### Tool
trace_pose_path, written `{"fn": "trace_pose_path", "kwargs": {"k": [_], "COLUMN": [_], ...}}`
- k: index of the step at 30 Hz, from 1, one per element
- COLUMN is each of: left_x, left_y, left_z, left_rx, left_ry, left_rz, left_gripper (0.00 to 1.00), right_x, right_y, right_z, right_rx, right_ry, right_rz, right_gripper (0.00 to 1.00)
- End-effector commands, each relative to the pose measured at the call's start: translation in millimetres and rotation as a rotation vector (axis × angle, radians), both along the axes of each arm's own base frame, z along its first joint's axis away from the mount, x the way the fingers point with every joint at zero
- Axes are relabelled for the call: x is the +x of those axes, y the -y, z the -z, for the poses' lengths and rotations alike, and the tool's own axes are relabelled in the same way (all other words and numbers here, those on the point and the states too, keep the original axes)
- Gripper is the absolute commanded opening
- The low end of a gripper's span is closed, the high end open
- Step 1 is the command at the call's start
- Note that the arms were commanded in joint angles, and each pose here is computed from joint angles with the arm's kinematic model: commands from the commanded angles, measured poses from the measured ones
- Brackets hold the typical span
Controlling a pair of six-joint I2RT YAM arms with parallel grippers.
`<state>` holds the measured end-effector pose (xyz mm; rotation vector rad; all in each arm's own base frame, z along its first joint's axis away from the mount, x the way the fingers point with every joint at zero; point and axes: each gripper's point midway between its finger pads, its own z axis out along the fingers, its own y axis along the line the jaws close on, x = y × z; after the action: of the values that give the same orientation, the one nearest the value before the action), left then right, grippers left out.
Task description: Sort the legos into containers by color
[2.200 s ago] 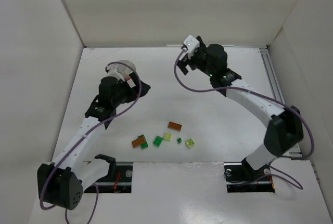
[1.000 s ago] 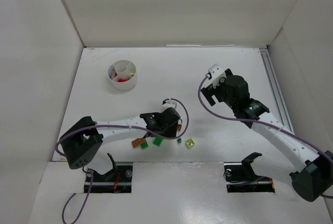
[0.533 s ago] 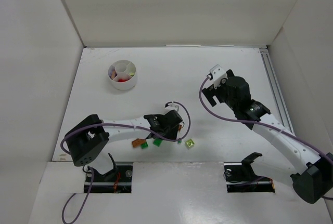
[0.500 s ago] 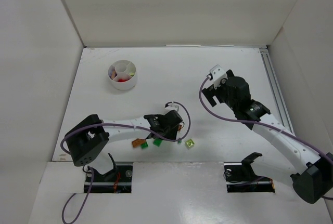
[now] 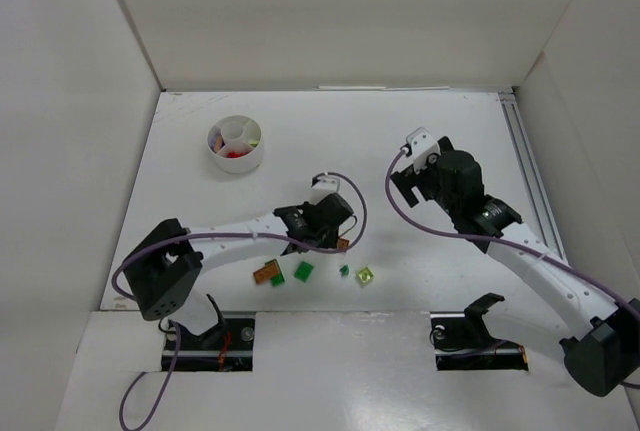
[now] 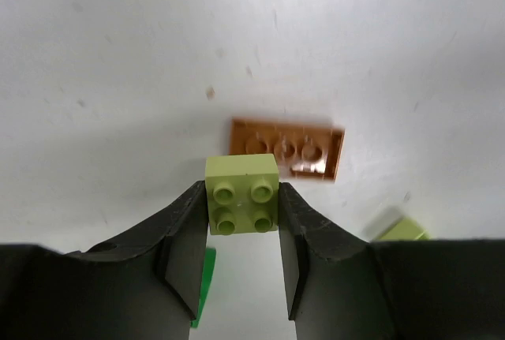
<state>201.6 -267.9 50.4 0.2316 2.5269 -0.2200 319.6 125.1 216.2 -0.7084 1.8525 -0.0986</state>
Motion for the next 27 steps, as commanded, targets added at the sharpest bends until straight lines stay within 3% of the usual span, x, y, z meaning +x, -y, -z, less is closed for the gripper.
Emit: {"fn": "trace_pose_path", "kwargs": {"k": [1,10,14,20,27], "left_x": [60,193,239,292,310], "left_y": [-20,-93,-126,-159,-184], "left_z": [-58,-157,-184,-185,-161], "left_rx": [-0.057,-0.222,-0.220,-0.170,-0.001], "left_ry": [0.180,0.475,0.570,0.582,0.522], "left_rz": [-0.177,-0.445,-0.556,-0.654,-0.751], "left_gripper": [0.20,0.20,0.20,0.21,0.24], "right_x": [3,12,20,26,29], "right_y": [6,19,27,42,55], "right_z": [-11,0,-1,5,5], "right_rx": [0.032,0.022,0.022,0.022,0.026], "right_ry": [0.050,0.026,0.021,-0.004,-0.006], "right_rz": [0.036,0.079,0.107,0.140,0.173], "right_gripper": [0.99,0.99,0.99,0.99,0.99]}}
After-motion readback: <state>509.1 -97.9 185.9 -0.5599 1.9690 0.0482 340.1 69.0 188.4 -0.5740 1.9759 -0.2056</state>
